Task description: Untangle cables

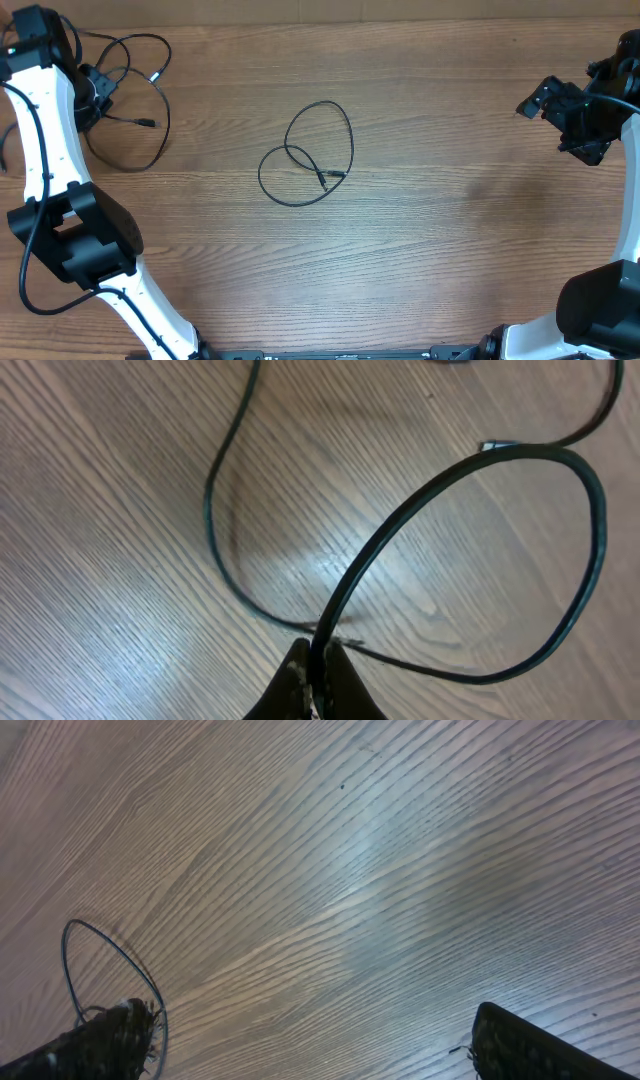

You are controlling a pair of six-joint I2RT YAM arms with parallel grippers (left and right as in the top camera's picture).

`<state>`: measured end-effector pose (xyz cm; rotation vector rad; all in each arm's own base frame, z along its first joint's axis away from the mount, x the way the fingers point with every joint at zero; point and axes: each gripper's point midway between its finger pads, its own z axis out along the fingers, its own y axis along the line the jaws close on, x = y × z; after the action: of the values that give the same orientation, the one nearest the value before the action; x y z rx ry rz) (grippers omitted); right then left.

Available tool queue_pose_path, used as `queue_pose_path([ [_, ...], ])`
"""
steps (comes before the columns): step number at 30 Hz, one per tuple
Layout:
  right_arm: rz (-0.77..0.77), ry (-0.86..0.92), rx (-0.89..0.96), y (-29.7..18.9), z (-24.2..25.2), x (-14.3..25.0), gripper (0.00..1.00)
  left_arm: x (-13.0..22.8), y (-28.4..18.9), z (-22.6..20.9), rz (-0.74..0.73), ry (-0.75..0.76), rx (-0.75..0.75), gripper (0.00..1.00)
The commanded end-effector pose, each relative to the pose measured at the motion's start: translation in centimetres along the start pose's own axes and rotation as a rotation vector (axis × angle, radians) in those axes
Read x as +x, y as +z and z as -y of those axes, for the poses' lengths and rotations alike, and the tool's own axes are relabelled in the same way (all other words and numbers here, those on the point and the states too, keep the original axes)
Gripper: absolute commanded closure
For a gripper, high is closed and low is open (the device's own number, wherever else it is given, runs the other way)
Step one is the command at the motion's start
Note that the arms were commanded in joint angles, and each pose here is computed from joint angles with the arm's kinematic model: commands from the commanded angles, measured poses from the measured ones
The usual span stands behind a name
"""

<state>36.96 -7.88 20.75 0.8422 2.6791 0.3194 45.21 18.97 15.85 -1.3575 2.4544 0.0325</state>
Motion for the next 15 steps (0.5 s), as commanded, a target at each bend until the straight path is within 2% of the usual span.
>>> queue_pose_path([
  [1,0.002,-0.005,-0.001,0.0,-0.1,-0.1,0.00,-1.4,-1.4,-1.7,0.068,-0.071,-0.048,0.96],
  [8,0.002,-0.005,-0.002,0.0,-0.1,-0.1,0.00,-3.2,-1.0,-6.7,0.135,-0.107,-0.229,0.96],
  [15,0.002,-0.005,-0.001,0.0,-0.1,-0.1,0.00,-3.8,1.3,-9.5,0.135,-0.153,-0.268,0.96],
])
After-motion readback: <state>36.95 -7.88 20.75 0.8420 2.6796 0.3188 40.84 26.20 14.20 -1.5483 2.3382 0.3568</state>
